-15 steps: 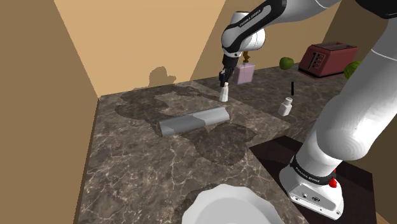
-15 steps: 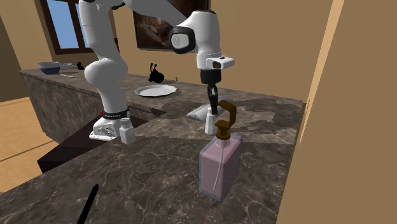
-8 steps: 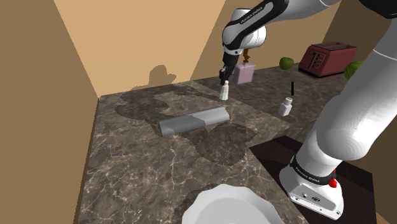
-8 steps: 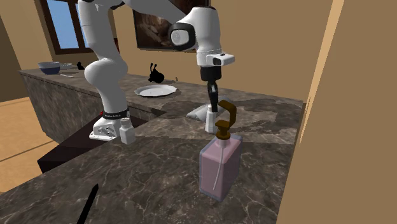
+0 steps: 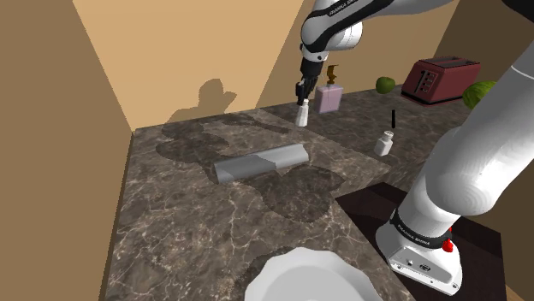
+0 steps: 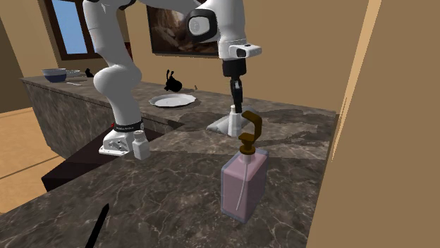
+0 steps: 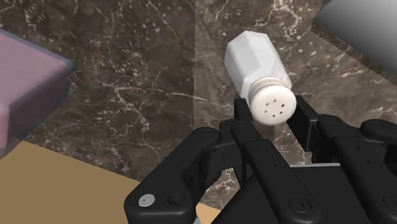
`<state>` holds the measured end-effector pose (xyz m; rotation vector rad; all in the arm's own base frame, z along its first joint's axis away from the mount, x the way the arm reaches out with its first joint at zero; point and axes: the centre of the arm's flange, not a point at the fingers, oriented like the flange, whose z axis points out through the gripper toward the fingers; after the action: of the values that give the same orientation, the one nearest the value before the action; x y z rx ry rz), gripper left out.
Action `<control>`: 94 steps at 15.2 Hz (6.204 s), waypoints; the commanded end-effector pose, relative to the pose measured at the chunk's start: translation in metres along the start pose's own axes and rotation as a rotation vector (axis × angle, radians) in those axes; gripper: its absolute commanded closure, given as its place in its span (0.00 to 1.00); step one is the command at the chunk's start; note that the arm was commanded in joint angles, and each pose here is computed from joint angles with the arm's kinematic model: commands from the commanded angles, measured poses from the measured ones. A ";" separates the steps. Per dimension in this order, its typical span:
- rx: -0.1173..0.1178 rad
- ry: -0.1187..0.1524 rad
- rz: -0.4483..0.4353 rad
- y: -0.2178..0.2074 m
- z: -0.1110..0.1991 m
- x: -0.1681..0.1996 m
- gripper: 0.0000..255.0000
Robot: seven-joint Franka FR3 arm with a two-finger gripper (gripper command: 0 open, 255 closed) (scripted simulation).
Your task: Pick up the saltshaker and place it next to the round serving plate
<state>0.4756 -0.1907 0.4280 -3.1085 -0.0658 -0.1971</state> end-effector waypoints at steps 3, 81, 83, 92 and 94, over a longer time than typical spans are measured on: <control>0.000 0.000 0.000 0.000 -0.021 0.002 1.00; 0.000 0.000 0.000 -0.621 -0.169 -0.411 1.00; 0.000 0.000 0.000 -0.643 -0.170 -0.426 1.00; 0.000 0.000 0.000 -0.741 -0.176 -0.493 1.00; 0.000 0.000 0.000 -0.763 -0.178 -0.508 1.00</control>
<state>-0.0755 0.5346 0.5588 -3.1088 -0.0666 -0.1988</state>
